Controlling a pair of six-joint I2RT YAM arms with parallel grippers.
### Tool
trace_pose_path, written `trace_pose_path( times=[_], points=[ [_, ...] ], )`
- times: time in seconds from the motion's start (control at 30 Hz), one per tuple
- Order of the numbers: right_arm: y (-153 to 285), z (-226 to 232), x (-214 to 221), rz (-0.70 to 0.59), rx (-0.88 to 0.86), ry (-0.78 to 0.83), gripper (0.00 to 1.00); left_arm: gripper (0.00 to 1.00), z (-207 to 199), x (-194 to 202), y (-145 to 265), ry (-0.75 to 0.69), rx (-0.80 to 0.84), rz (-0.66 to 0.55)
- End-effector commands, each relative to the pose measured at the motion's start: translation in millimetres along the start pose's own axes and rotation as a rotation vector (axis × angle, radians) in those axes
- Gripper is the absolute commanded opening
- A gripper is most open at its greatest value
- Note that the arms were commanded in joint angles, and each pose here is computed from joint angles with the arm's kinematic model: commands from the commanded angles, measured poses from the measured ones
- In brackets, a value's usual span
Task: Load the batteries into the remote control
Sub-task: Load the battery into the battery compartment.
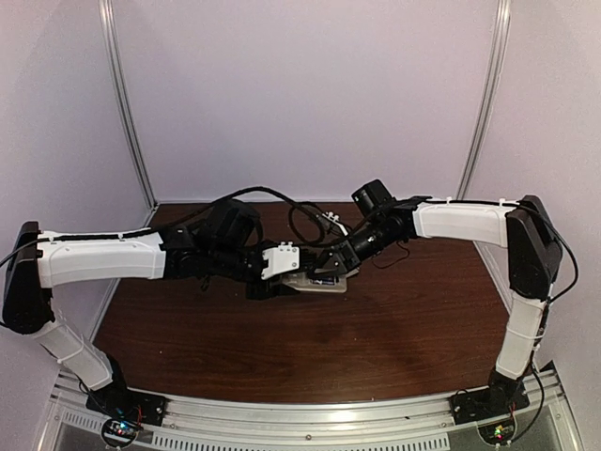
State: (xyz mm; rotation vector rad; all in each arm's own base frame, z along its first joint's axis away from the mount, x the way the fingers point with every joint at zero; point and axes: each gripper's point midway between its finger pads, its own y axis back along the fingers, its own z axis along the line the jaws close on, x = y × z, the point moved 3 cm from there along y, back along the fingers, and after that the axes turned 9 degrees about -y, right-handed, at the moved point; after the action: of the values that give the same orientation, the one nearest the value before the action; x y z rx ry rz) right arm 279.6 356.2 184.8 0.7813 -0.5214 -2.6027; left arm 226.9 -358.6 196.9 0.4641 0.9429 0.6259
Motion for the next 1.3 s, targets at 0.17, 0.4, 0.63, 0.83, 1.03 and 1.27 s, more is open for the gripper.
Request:
trace_pose_path(
  times=[0.17,0.4,0.63,0.83,1.03,1.27],
  points=[
    [6.6,-4.4,-8.2,-0.056,-0.038,-0.046,0.82,0.0,19.6,-15.3,8.7,-0.03,-0.103,-0.034],
    [7.9,-2.1,-6.5,-0.056,-0.042,-0.036,0.85,0.0,20.1,-13.7,10.1,-0.028,-0.116,-0.03],
    [7.4,-7.4,-5.3,-0.059,-0.021,-0.048,0.82,0.0,20.7,-13.9,12.1,-0.023,-0.131,-0.036],
    [15.7,-14.5,-11.4,-0.104,-0.036,-0.078,0.66,0.0,24.8,-13.1,17.9,-0.026,-0.168,-0.027],
    [22.3,-19.5,-17.1,-0.152,-0.067,-0.122,0.43,0.0,31.6,-19.2,28.6,-0.027,-0.216,-0.052],
    [25.0,-16.9,-20.1,-0.159,-0.058,-0.116,0.53,0.0,37.6,-22.7,31.3,-0.021,-0.246,-0.063]
  ],
)
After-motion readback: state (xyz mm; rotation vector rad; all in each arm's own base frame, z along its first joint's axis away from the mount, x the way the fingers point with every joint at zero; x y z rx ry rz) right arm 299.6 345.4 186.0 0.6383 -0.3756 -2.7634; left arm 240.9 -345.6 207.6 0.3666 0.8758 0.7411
